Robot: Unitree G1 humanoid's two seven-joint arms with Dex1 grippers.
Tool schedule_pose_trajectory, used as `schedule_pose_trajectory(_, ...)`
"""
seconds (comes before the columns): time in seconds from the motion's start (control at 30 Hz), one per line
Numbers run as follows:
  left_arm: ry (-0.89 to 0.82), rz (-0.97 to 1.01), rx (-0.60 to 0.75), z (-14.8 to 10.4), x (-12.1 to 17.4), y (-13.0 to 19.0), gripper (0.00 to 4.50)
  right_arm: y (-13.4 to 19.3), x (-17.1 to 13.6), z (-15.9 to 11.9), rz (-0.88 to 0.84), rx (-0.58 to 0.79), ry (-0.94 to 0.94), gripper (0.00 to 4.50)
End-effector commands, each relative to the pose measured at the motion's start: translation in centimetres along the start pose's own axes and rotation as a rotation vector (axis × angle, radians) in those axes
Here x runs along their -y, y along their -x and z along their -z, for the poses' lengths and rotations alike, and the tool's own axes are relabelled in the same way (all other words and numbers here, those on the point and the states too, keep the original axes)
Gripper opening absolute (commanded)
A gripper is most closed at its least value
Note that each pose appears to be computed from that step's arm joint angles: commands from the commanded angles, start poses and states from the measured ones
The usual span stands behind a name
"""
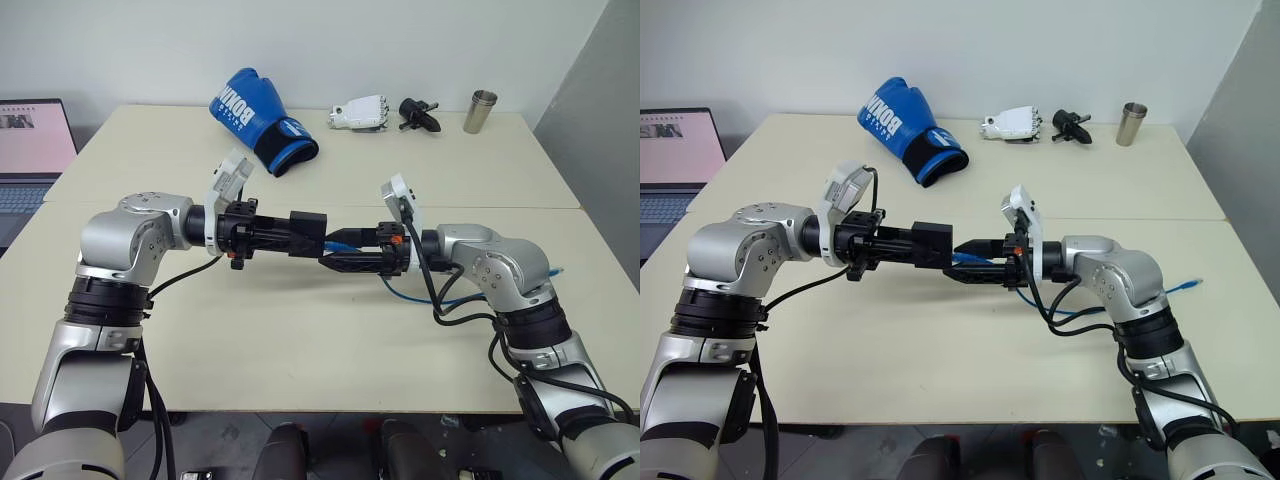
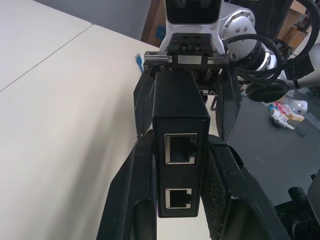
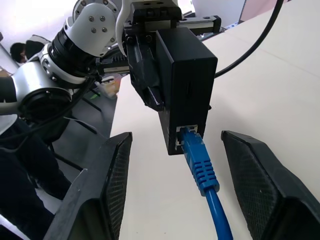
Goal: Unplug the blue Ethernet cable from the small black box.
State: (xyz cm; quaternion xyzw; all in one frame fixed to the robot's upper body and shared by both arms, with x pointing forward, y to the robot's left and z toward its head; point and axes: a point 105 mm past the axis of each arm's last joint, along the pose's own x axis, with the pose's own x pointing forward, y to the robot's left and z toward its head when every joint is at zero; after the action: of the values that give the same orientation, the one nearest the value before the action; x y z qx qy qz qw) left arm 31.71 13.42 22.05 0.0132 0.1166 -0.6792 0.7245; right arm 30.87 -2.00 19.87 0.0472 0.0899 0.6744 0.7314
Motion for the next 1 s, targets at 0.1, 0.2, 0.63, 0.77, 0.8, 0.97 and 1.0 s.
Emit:
schedule_pose_trajectory(0.1,-0.062,0.01,0.018,-1.33,0.59,0.39,0.79,0.16,-0.48,-1.6,-0.032,0.037,0.028,2.98)
schedule_pose_trajectory(0.2,-0.063,0.012,0.017,-1.32,0.62,0.37,0.79,0.21,-0.35,-1.63,-0.029,0.04,0.023,2.98)
schedule_pose_trajectory(0.63,-0.064,0.021,0.002,-1.0,0.78,0.39,0.79,0.45,-0.3,-1.9,-0.042,0.047,0.001,0.63)
schedule_pose_trajectory(0.77,-0.064,0.018,0.008,-1.15,0.68,0.37,0.79,0.55,-0.29,-1.78,-0.044,0.038,0.008,0.32)
schedule_pose_trajectory(0.8,-0.06,0.016,0.018,-1.31,0.61,0.35,0.79,0.57,-0.32,-1.73,-0.044,0.034,0.015,0.32)
schedule_pose_trajectory(0.97,-0.055,0.014,0.025,-1.4,0.59,0.37,0.79,0.45,-0.5,-1.6,-0.046,0.023,0.037,0.32)
schedule_pose_trajectory(1.0,-0.054,0.015,0.026,-1.4,0.59,0.34,0.79,0.4,-0.5,-1.64,-0.044,0.024,0.04,0.32)
